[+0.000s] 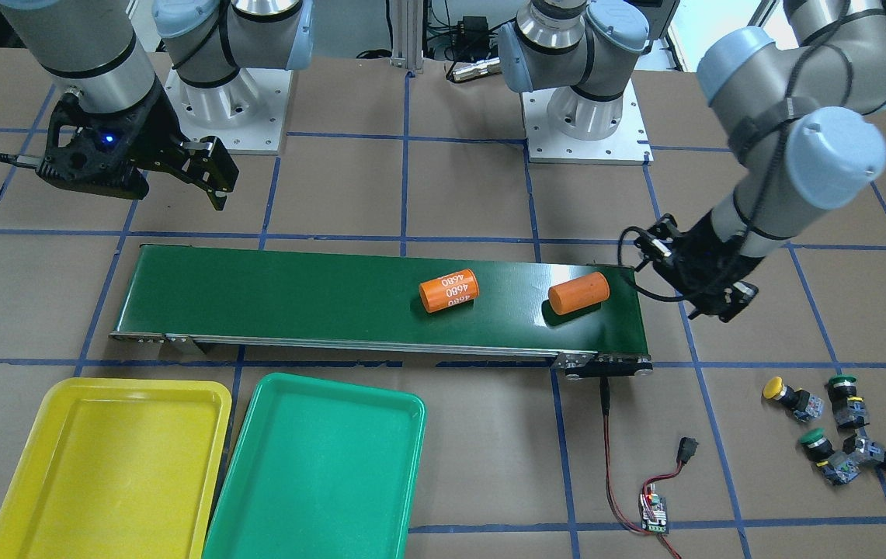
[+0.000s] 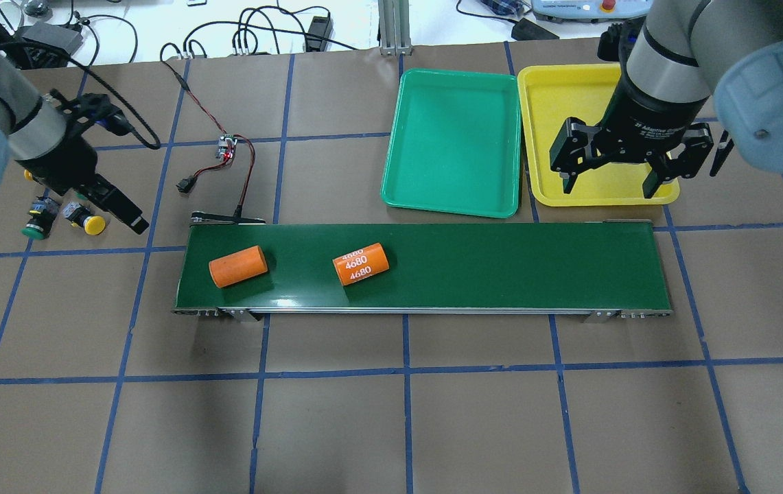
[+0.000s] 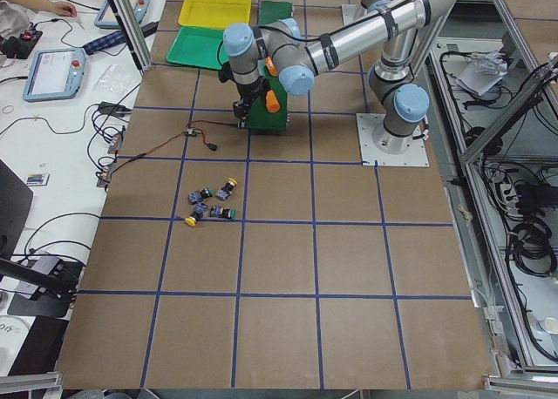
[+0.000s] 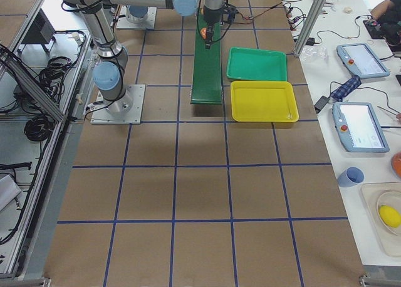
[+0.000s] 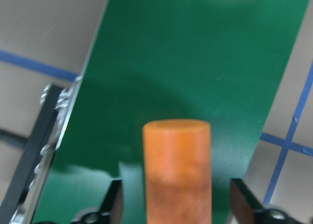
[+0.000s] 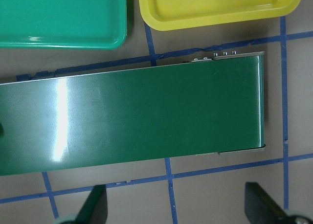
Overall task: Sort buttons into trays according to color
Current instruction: 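Grasp a green-capped push-button from the cluster with the left gripper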
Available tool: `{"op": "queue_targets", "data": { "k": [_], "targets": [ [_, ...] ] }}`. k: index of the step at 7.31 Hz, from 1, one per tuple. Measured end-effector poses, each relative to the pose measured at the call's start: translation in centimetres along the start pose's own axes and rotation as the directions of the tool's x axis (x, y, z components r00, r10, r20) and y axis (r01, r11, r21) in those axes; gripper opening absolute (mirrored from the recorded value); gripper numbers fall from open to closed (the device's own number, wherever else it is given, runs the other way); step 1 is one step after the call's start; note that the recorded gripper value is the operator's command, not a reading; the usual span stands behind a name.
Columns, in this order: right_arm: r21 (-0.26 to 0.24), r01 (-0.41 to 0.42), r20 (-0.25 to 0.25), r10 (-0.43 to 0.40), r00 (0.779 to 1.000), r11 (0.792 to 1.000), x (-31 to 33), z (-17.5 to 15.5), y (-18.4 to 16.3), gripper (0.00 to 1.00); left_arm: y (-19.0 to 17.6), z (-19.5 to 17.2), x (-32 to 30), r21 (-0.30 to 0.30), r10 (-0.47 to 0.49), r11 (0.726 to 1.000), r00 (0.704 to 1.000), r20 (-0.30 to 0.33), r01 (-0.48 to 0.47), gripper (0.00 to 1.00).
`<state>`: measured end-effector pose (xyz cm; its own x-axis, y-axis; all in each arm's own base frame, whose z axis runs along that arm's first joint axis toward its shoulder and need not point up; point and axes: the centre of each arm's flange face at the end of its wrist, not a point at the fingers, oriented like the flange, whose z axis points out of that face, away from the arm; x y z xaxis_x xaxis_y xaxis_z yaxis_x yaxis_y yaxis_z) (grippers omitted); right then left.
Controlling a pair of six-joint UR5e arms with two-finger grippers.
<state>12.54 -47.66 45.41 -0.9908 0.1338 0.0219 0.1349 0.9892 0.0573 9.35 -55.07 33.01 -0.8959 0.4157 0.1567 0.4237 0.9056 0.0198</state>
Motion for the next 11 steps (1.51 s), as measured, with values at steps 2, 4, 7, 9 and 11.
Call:
{"op": "queue_targets", "data": {
  "k": [2, 4, 7, 9, 11],
  "targets": [
    [-0.001, 0.0, 0.0, 0.0, 1.0, 1.0, 0.0, 0.1, 0.0, 1.0, -1.4, 0.2, -7.0, 0.042, -0.372, 0.927, 0.928, -0.021, 0.373, 1.0],
    [0.0, 0.0, -0.003, 0.0, 1.0, 1.0, 0.0, 0.1, 0.0, 1.0, -3.9, 1.3, -13.2, 0.081, -0.467, 0.884, 0.881, 0.074, 0.461, 1.0],
    [0.002, 0.0, -0.001, 0.0, 1.0, 1.0, 0.0, 0.0, 0.1, 1.0, -2.9, 6.8, -19.9, 0.051, -0.583, 0.812, 0.808, 0.082, 0.581, 1.0],
    [0.003, 0.0, -0.002, 0.0, 1.0, 1.0, 0.0, -0.1, 0.1, 1.0, -2.4, 9.1, -21.1, 0.037, -0.63, 0.777, 0.774, 0.068, 0.629, 1.0],
    [0.001, 0.0, -0.002, 0.0, 1.0, 1.0, 0.0, 0.0, 0.1, 1.0, -2.6, 11.2, -21.5, 0.027, -0.659, 0.752, 0.751, 0.032, 0.659, 0.94]
  ]
}}
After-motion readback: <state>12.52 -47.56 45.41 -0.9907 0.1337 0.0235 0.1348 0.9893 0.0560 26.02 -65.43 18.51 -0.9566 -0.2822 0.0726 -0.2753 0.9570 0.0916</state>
